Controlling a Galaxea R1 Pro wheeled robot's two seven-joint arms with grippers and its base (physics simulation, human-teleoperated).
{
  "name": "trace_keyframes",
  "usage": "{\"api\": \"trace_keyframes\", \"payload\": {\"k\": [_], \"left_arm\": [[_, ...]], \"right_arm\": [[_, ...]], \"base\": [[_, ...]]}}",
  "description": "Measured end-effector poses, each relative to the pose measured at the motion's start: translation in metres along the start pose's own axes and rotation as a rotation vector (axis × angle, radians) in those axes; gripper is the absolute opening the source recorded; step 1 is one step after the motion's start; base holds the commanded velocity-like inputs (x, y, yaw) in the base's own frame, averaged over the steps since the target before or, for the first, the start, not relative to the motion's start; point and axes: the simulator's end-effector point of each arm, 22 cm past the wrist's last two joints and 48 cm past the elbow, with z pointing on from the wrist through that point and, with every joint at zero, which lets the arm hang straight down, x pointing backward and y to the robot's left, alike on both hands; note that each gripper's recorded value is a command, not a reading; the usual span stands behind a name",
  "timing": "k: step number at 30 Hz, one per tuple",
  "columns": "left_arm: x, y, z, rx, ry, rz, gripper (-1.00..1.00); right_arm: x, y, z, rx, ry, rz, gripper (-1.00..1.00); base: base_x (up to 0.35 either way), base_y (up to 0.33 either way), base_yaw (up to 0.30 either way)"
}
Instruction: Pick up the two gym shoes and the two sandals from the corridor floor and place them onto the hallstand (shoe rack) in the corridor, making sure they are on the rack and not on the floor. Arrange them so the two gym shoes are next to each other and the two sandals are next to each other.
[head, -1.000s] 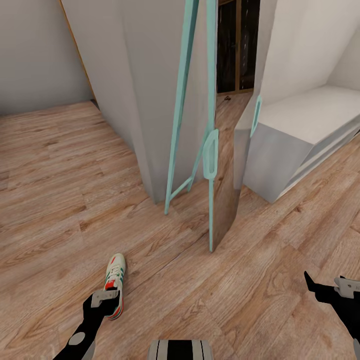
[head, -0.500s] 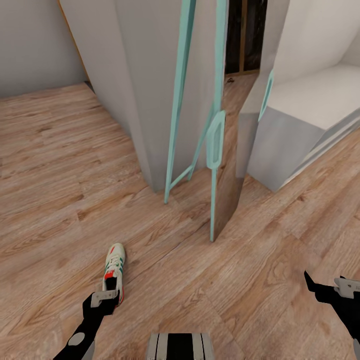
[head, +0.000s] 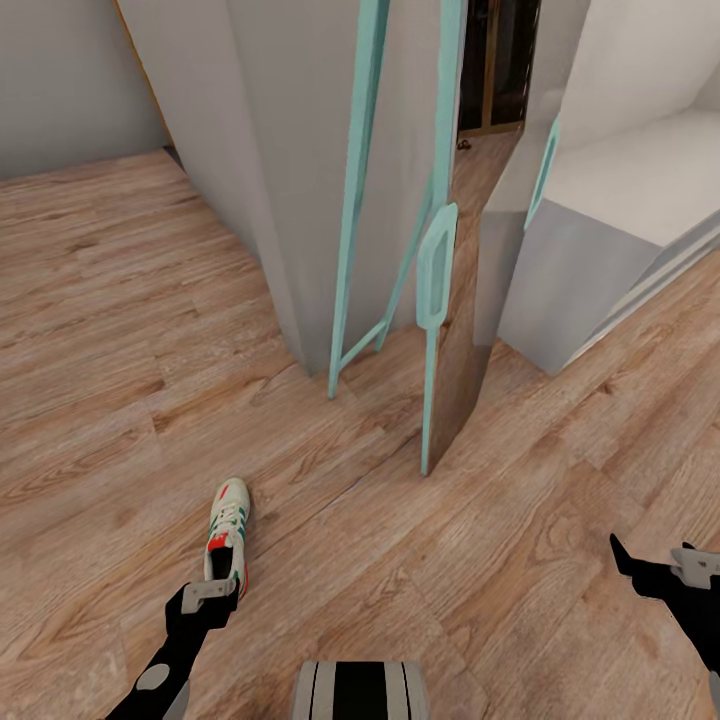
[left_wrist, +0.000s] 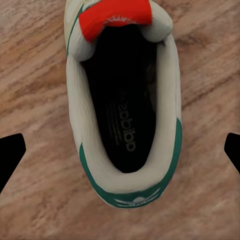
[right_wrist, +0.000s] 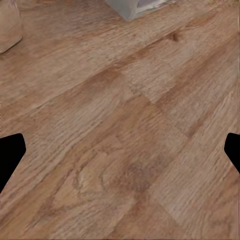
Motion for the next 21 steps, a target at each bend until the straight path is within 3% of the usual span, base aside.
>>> {"api": "trace_keyframes", "payload": {"k": [6,13,21], "left_arm": [[0.000,-0.001,0.000,0.001,-0.001,0.000,1.00],[-0.001,-0.001,0.000,0.002,-0.001,0.000,1.00],[0.000,-0.003,0.000,0.004,-0.001,-0.001,1.00]], "right_arm": [[-0.028,-0.005,-0.002,0.008,-0.042,-0.011,1.00],[-0.031,-0.018,-0.003,0.024,0.009,-0.015,1.00],[-0.037,-0.031,-0.002,0.033,0.017,-0.035,1.00]], "base": [[0.000,0.000,0.000],[0.000,0.000,0.000],[0.000,0.000,0.000]]}}
